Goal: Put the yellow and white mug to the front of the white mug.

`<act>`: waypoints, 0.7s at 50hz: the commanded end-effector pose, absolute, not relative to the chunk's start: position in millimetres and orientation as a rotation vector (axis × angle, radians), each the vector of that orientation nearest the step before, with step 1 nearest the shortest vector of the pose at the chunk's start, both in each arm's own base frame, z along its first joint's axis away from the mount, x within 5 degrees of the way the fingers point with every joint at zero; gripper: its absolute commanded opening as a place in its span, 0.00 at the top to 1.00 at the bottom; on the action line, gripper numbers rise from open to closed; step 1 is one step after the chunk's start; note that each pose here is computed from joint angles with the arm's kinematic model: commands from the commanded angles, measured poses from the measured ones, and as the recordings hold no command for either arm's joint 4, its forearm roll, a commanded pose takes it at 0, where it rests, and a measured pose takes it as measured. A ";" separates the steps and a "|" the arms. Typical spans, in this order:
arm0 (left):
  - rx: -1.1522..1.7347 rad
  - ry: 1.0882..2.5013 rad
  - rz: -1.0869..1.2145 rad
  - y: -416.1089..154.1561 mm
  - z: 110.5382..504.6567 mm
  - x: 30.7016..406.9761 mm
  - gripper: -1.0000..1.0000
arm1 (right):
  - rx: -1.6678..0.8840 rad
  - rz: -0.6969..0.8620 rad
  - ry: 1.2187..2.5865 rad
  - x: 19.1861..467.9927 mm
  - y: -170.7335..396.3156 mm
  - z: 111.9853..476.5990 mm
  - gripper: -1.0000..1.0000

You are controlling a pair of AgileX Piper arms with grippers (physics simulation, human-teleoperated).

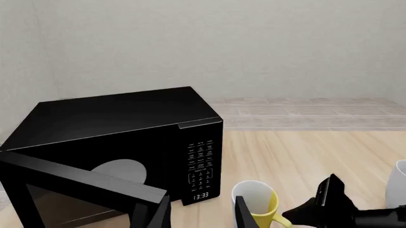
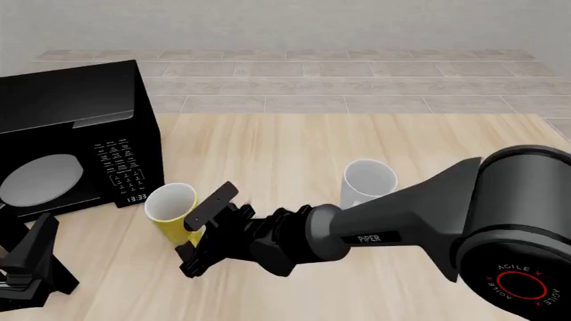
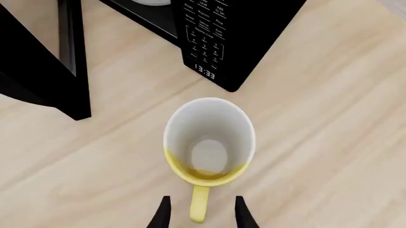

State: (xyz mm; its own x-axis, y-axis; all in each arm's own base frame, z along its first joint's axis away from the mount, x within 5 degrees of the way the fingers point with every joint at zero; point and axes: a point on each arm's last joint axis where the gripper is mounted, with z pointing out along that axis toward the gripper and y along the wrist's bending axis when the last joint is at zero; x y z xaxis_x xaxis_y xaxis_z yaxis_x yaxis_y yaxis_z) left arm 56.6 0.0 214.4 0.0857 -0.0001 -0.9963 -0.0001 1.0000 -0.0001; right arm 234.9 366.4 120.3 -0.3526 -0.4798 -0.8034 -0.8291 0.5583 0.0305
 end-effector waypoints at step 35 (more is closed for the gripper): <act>0.000 1.485 0.000 0.0 214.4 56.6 0.00 | -1.064 0.545 1.858 228.7 337.7 183.6 1.00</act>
State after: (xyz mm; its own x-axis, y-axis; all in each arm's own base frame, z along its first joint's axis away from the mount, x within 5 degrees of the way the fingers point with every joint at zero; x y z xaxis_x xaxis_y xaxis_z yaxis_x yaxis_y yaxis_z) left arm 56.6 0.0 214.4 0.0856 -0.0001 -0.9963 -0.0001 1.0000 -0.0001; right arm 230.4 350.0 157.1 -0.2829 -0.4636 -0.8397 -0.8406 0.5415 -0.0158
